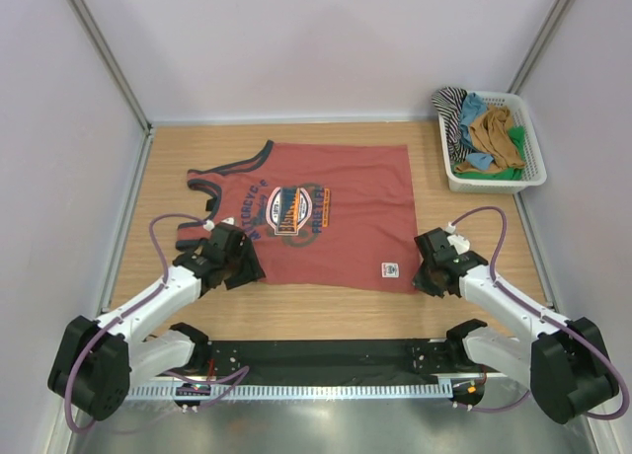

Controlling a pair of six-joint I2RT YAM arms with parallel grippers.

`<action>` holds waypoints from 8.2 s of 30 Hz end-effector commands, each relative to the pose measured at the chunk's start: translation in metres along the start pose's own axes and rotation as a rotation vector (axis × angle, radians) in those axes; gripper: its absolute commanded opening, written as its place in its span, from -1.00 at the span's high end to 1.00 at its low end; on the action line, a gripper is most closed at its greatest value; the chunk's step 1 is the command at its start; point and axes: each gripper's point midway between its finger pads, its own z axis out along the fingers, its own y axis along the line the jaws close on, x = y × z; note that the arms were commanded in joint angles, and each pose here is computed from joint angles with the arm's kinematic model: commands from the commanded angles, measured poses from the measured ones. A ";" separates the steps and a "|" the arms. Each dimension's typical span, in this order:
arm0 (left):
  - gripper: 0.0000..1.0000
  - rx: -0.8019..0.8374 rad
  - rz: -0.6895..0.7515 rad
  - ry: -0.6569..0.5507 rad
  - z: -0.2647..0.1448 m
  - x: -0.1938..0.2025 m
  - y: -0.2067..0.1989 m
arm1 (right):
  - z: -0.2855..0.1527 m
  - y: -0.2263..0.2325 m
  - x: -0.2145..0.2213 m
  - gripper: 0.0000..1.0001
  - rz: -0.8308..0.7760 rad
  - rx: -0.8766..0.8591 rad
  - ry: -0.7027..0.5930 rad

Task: Fold and stack the tank tops
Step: Fold the tank top

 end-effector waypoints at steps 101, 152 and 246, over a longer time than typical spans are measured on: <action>1.00 -0.061 -0.053 -0.069 0.016 -0.190 -0.070 | -0.006 0.127 -0.247 0.98 -0.007 -0.018 -0.211; -0.31 0.037 -0.572 -0.221 -0.051 -0.140 0.067 | 0.068 0.067 -0.138 0.96 0.067 -0.043 -0.112; -0.43 -0.450 -0.973 -0.210 -0.087 -0.145 0.189 | -0.029 -0.015 -0.080 0.01 0.202 -0.043 -0.161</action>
